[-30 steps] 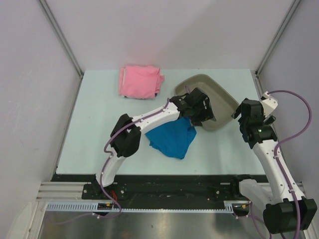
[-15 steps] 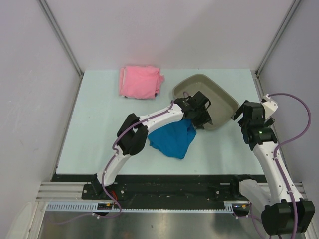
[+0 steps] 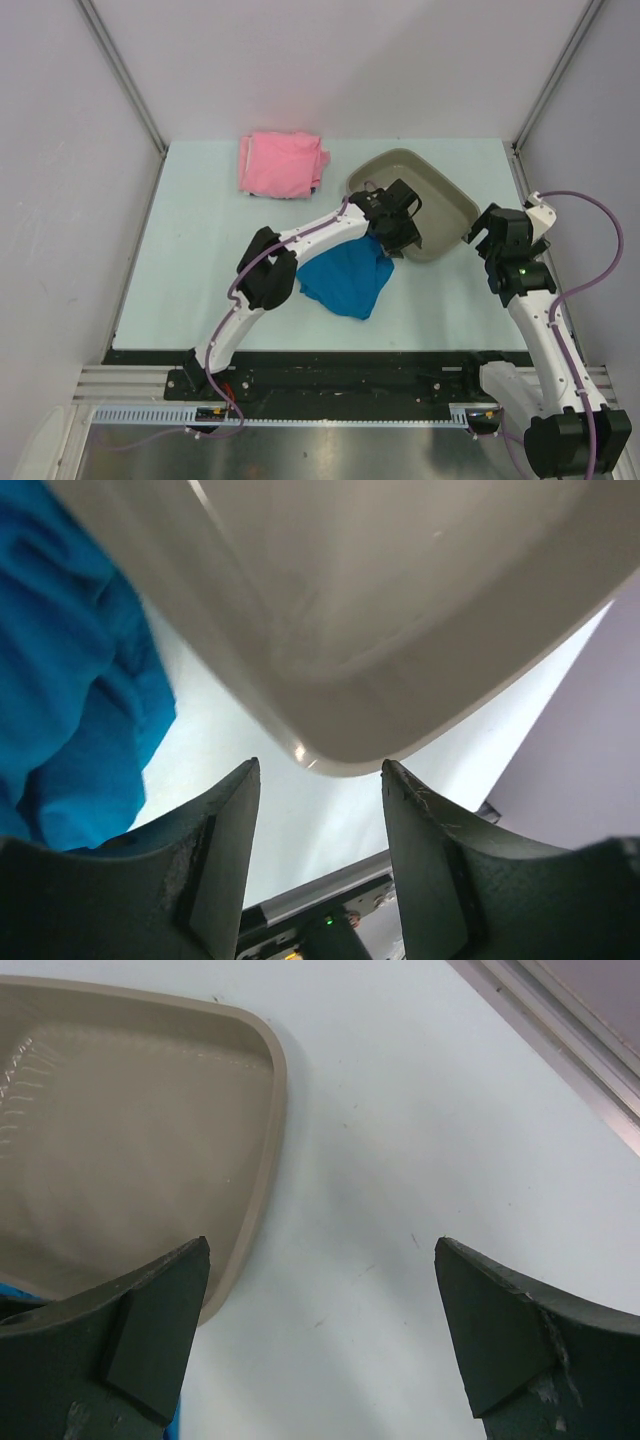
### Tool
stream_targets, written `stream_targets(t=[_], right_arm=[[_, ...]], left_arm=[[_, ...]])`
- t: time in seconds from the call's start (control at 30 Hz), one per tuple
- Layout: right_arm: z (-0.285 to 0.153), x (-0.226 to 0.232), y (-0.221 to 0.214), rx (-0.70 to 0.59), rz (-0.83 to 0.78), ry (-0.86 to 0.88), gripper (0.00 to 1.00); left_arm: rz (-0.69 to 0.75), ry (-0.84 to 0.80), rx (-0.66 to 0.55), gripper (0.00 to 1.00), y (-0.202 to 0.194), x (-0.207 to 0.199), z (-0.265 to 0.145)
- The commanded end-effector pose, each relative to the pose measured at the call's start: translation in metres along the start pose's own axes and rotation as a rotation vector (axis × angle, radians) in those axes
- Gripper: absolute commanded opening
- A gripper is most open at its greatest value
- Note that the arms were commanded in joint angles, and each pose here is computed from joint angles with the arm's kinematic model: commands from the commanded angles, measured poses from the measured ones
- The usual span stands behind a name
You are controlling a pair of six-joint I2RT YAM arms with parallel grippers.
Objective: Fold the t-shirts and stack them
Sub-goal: Flatten the tshirt out
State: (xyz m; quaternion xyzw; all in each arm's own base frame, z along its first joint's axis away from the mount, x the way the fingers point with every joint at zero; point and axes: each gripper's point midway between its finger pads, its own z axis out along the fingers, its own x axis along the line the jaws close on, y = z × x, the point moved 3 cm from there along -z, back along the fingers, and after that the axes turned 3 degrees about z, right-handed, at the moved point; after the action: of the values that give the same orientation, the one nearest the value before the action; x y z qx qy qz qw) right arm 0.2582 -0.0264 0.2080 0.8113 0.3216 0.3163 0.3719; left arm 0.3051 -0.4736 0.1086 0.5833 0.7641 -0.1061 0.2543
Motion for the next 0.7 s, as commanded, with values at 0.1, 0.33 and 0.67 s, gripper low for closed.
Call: stream_targets(t=[0.1,0.33,0.67], right_arm=[[0.001,0.006,0.000,-0.007,0.015,0.044,1.00],[0.003,0.008,-0.001,0.003,0.014,0.054,1.00],[0.001,0.007,-0.002,0.004,0.015,0.054,1.00]], left_arm=[[-0.055,-0.002,-0.035,0.57,0.029,-0.004,0.012],[-0.071,0.042,0.004,0.56,0.024,0.014,0.036],[-0.037,0.009,0.032,0.00,0.027,0.019,0.041]])
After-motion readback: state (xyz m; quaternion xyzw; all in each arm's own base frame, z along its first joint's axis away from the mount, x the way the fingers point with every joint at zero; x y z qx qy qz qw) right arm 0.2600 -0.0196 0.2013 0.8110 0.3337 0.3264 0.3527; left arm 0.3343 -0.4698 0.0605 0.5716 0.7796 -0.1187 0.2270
